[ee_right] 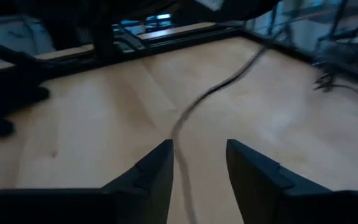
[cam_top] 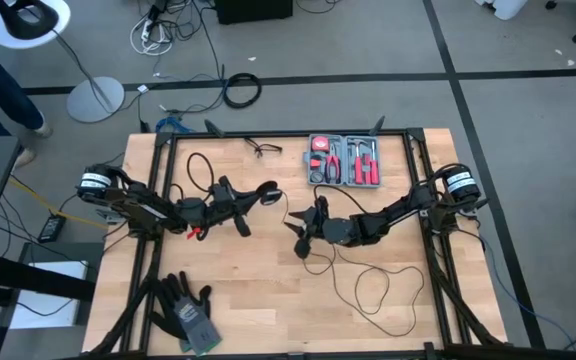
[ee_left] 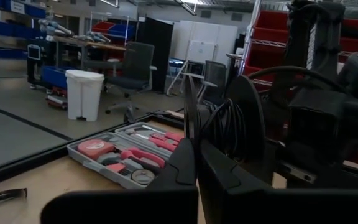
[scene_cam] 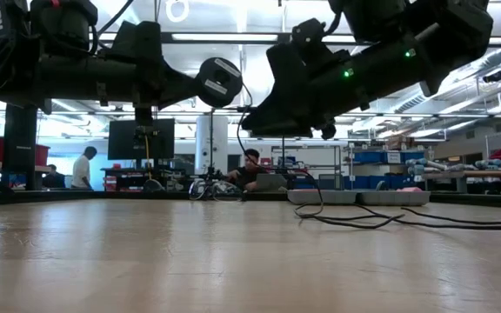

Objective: Coil cords
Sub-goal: Coil the black wire onto the spool

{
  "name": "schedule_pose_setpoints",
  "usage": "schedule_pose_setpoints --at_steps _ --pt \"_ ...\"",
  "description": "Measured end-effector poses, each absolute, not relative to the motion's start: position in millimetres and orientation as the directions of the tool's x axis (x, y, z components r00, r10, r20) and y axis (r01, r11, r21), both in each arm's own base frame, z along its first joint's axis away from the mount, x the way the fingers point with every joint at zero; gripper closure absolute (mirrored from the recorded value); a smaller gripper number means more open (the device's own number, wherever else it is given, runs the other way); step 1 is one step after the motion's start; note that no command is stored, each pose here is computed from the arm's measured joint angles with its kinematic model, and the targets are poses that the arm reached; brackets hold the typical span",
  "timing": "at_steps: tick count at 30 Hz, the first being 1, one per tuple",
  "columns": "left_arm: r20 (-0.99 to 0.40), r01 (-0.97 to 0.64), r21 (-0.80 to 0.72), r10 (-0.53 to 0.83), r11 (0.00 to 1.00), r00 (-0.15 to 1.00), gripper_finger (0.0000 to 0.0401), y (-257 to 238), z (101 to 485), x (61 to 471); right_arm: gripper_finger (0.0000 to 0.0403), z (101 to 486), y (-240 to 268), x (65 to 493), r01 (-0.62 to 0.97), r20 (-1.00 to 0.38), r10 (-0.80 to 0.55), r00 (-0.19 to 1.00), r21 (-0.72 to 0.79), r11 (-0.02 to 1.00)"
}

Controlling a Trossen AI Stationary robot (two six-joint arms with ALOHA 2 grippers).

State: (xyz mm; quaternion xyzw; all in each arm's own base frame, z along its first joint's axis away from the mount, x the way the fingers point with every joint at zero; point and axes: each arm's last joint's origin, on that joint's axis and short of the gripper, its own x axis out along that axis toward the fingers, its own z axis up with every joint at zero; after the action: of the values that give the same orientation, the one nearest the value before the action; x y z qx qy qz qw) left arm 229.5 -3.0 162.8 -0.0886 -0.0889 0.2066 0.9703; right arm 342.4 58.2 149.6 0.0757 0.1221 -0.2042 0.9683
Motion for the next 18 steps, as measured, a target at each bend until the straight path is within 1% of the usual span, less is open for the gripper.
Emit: schedule_pose_setpoints --at_steps 3,8,18 --pt "0.137 -0.408 -0.214 0.441 0.888 0.887 0.04 -2 163 229 0.0261 149 56 343 0.389 -0.275 -0.343 0.898 0.133 0.911" --pt "0.158 -0.439 -0.235 0.479 0.867 0.863 0.04 -1 167 231 0.0273 150 52 344 0.397 -0.268 -0.351 0.897 0.139 0.907" --pt "0.179 -0.435 -0.247 0.481 0.866 0.858 0.04 -2 173 236 0.032 152 42 347 0.416 -0.265 -0.375 0.888 0.116 0.902"
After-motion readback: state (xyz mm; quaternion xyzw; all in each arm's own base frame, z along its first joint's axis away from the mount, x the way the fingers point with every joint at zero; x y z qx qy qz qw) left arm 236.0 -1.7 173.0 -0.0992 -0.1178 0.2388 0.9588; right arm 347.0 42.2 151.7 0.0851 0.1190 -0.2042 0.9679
